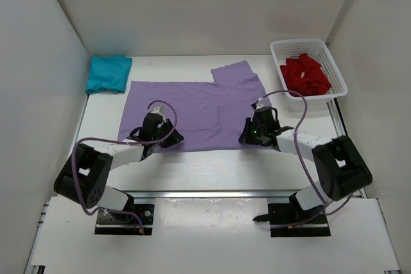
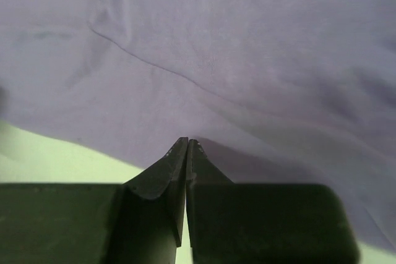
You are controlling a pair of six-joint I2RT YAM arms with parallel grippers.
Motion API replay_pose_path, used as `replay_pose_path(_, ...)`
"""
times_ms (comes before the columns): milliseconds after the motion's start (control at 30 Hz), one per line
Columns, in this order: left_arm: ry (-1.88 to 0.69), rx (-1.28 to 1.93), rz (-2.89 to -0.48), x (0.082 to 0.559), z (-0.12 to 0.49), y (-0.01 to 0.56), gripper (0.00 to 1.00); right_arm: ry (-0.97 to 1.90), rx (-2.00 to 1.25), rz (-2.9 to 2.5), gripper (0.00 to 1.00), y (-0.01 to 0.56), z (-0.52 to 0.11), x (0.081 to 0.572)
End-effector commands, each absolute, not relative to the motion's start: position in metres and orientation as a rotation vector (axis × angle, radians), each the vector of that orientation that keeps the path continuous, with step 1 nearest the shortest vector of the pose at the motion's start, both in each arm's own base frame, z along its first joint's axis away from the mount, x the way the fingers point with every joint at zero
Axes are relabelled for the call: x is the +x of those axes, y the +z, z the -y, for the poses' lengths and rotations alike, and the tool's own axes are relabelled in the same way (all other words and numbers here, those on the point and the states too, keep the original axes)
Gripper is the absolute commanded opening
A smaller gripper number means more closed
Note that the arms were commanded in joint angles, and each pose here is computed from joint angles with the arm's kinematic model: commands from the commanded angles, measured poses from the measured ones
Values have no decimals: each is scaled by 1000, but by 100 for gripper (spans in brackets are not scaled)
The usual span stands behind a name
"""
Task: Fold and stack the t-shirts
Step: Fold the flattened tshirt in 1/3 of the way
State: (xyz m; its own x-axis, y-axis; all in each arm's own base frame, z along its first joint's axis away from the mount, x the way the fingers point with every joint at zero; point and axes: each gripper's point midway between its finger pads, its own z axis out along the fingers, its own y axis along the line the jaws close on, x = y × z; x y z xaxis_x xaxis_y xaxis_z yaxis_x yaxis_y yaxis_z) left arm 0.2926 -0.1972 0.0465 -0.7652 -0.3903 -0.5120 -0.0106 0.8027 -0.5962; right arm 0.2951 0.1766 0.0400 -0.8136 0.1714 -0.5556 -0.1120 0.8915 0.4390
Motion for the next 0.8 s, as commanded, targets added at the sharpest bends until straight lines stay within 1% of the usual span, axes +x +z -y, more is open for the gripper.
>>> replay_pose_path(0,-761,-371,-2402,285,183,24,32,632,-18,-2395,0,43,-197,315)
replay_pose_path(100,-769,-395,-2445,267,176,10,31,600,17,-2448,0,23,-188,304)
replay_pose_path(167,-761,-394,-2490,243,168,-4,31,589,31,-2471,0,16,-183,289)
replay_pose_path(233,-759,-385,-2527,223,162,-12,31,573,62,-2526,0,-1,-173,256)
replay_pose_path(267,-764,-396,-2529,216,160,-12,31,593,44,-2510,0,5,-175,250)
replay_pose_path(333,-743,-371,-2538,201,155,-13,32,595,54,-2577,0,-11,-172,211)
replay_pose_path(433,-733,-332,-2550,177,152,-11,32,622,58,-2601,0,-12,-172,176)
replay_pose_path(533,-774,-366,-2516,163,145,-2,34,719,80,-2543,0,6,-179,163)
replay_pose_path(567,-795,-364,-2495,166,146,5,33,720,80,-2544,0,7,-177,161)
replay_pose_path(600,-800,-357,-2454,174,147,17,35,740,79,-2511,1,17,-177,167)
replay_pose_path(667,-800,-325,-2372,197,151,49,36,786,64,-2421,13,44,-176,186)
replay_pose_path(700,-786,-302,-2336,212,155,69,36,814,90,-2373,16,58,-173,197)
replay_pose_path(733,-765,-285,-2296,233,157,89,36,802,79,-2330,22,70,-167,208)
replay_pose_path(767,-746,-283,-2279,244,156,96,36,804,73,-2276,26,89,-165,222)
